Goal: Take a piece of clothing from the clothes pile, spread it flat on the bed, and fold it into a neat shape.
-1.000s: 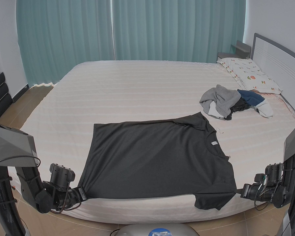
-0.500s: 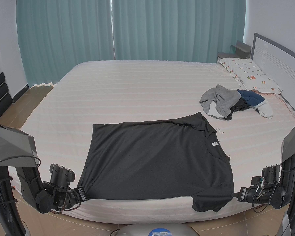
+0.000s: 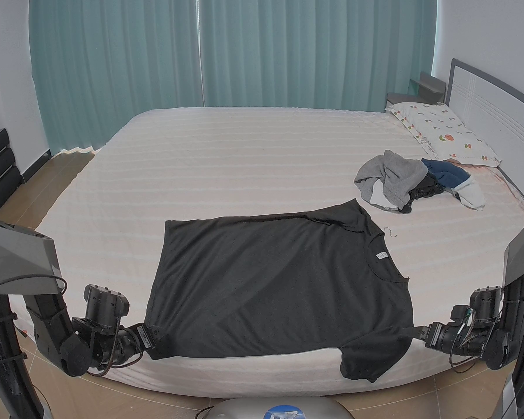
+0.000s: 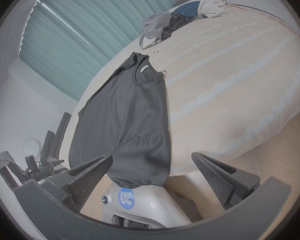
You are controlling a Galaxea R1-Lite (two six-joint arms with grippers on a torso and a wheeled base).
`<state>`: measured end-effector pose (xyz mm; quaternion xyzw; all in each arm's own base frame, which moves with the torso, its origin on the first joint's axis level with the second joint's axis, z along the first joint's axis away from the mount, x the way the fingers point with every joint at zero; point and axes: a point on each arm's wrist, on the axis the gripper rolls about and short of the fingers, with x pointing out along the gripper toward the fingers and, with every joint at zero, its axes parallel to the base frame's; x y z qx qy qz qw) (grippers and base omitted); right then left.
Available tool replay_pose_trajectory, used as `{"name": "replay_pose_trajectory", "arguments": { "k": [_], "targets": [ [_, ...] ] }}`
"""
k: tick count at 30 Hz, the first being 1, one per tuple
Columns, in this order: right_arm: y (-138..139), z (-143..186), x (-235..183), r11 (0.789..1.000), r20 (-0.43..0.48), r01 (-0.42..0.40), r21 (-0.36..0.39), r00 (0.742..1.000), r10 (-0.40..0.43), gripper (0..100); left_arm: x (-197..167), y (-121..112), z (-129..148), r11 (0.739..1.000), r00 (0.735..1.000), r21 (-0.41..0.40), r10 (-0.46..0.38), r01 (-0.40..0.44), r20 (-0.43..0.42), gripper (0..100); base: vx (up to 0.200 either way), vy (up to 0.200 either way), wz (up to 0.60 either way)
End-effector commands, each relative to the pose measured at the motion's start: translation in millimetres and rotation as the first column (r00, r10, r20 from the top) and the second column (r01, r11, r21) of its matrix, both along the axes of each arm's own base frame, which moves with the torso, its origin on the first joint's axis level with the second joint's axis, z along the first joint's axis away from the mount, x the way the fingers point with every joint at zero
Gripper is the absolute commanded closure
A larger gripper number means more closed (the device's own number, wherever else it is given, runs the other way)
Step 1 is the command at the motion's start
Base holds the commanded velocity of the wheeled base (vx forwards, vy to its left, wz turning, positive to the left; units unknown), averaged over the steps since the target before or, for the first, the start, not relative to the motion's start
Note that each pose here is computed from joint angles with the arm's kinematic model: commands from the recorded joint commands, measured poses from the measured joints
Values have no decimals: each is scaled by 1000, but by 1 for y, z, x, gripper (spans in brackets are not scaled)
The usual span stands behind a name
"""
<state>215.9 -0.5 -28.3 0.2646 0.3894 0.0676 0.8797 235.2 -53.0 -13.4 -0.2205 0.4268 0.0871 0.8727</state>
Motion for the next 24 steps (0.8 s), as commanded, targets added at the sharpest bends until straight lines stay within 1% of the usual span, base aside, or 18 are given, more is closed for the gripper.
{"name": "replay_pose_trajectory", "arguments": {
  "k": [1,3,5,14,17,19,23,24],
  "targets": [
    [2,21,-1,997,63,35,66,997,-39,0,3,2,19,999,996,-36,2,1,93,0,0,0,0],
    [7,30,0,992,94,40,119,994,-52,0,3,1,23,998,994,-55,-10,16,106,0,0,0,0],
    [12,32,0,989,93,37,143,994,-50,0,2,1,22,997,995,-67,-22,29,102,0,0,0,0],
    [17,31,0,985,75,32,168,996,-46,0,5,1,21,996,994,-80,-20,29,103,0,0,0,0],
    [19,32,0,981,67,43,189,996,-56,0,10,2,23,994,993,-113,23,-9,116,0,0,0,0],
    [20,32,-1,980,64,40,193,997,-54,0,11,1,24,990,992,-136,44,-28,118,0,0,200,0],
    [20,32,0,980,65,41,194,996,-54,0,11,1,23,990,992,-135,44,-29,115,0,0,200,0],
    [20,32,0,980,65,41,194,996,-54,0,12,1,23,990,992,-136,43,-27,117,0,0,0,0]
  ]
}}
